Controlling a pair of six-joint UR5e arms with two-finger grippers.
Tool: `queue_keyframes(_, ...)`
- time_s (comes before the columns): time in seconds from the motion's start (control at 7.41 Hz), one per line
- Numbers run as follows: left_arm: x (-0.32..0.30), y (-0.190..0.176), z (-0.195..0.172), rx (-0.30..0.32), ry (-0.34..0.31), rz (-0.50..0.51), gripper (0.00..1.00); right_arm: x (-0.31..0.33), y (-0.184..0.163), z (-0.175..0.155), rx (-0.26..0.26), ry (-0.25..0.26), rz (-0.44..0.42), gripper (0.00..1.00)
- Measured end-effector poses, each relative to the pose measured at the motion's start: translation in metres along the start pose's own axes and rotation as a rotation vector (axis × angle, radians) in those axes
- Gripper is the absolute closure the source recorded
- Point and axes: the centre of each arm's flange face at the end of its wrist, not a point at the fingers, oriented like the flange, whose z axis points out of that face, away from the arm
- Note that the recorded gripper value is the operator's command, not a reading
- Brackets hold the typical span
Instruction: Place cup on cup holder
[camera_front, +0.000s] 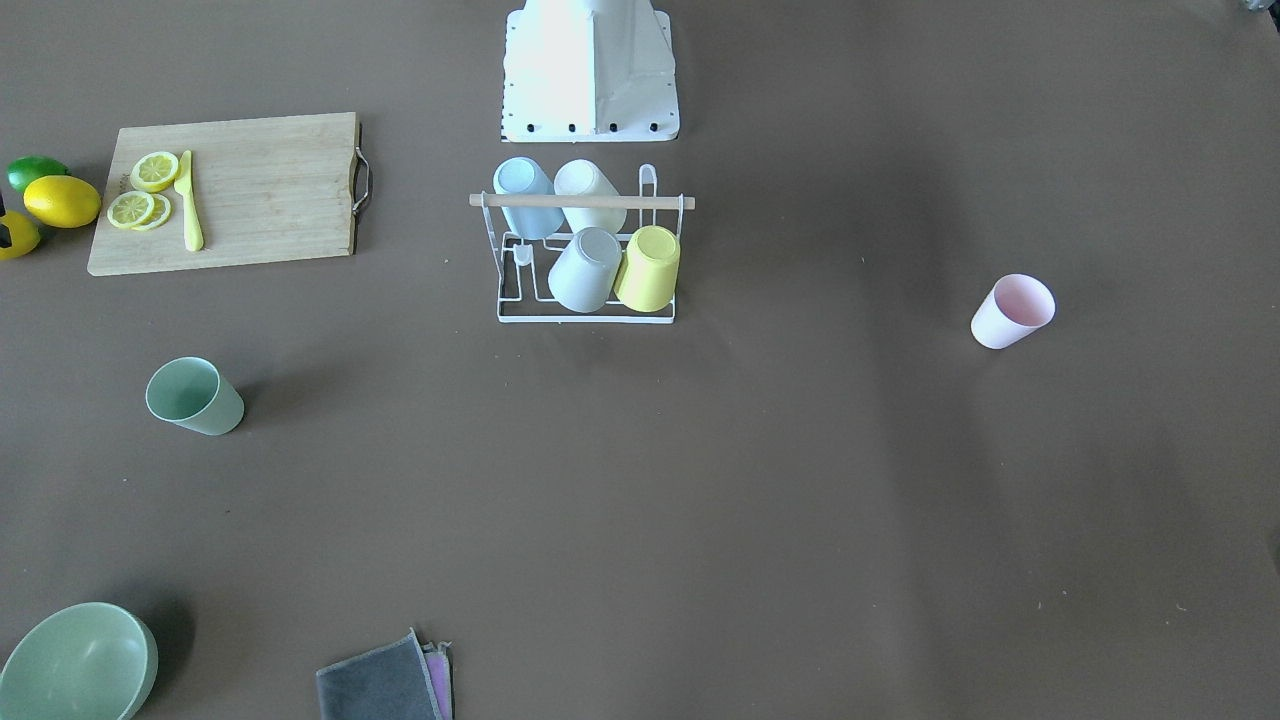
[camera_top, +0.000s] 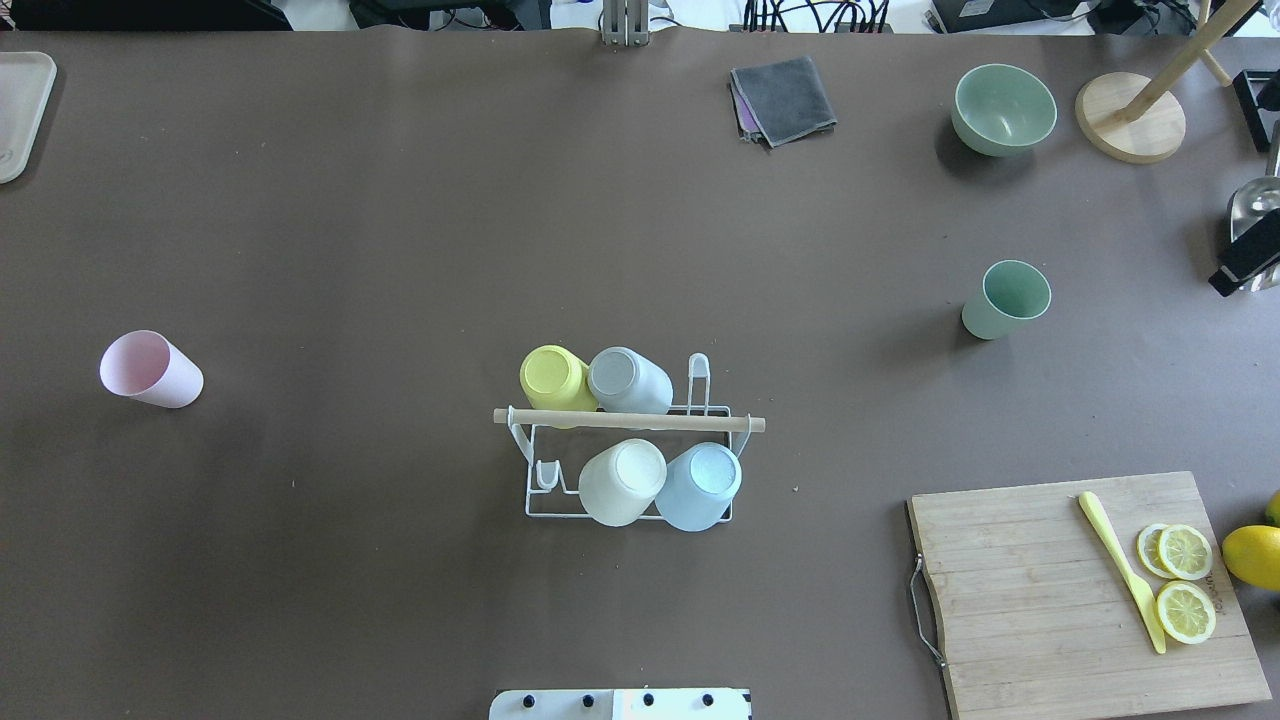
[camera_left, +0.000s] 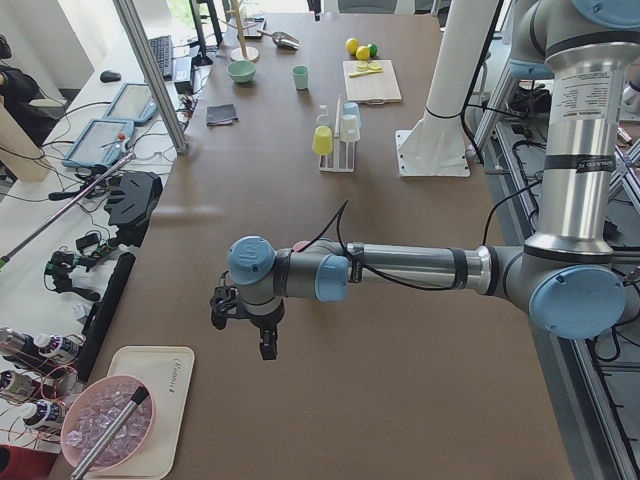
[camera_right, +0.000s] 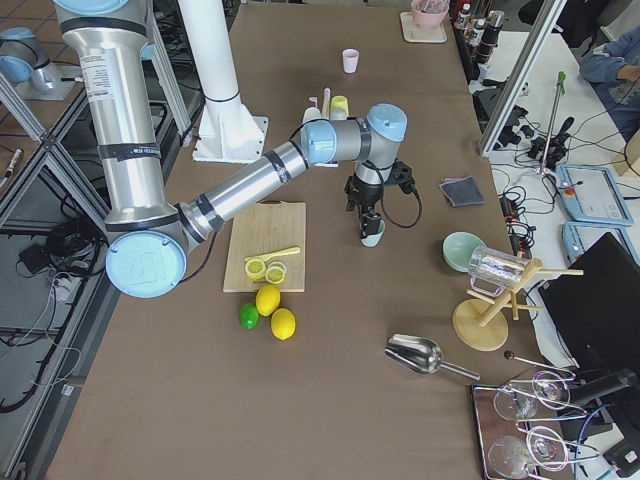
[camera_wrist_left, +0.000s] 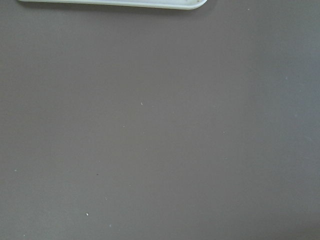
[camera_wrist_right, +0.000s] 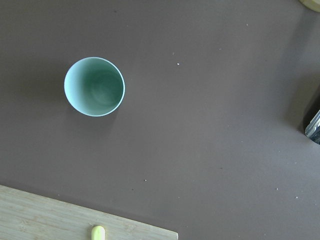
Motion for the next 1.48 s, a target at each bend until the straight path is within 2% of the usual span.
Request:
queue_keyframes(0.27, 0.071, -0.048, -0.026, -0.056, -0.050, 0.013, 0.02, -0.022, -0.039, 0.041, -0.033, 0.009, -0.076, 0.00)
queue_keyframes(0.4, 0.101, -0.065, -0.040, -0.072, -0.084, 0.023, 0.02, -0.037, -0.060, 0.057, -0.046, 0.032, -0.117, 0.00)
queue_keyframes(0.67, 0.133, -0.077, -0.056, -0.083, -0.102, 0.035, 0.02, -0.068, -0.085, 0.072, -0.055, 0.072, -0.183, 0.00)
queue_keyframes(0.94, 0.150, -0.075, -0.064, -0.093, -0.101, 0.048, 0.02, -0.089, -0.104, 0.070, -0.039, 0.084, -0.211, 0.00)
queue_keyframes(1.21, 0.179, -0.067, -0.053, -0.119, -0.082, 0.091, 0.02, -0.104, -0.123, 0.063, -0.024, 0.081, -0.212, 0.00)
queue_keyframes(1.48, 0.231, -0.056, -0.012, -0.195, -0.057, 0.162, 0.02, -0.116, -0.136, 0.056, -0.011, 0.081, -0.224, 0.00)
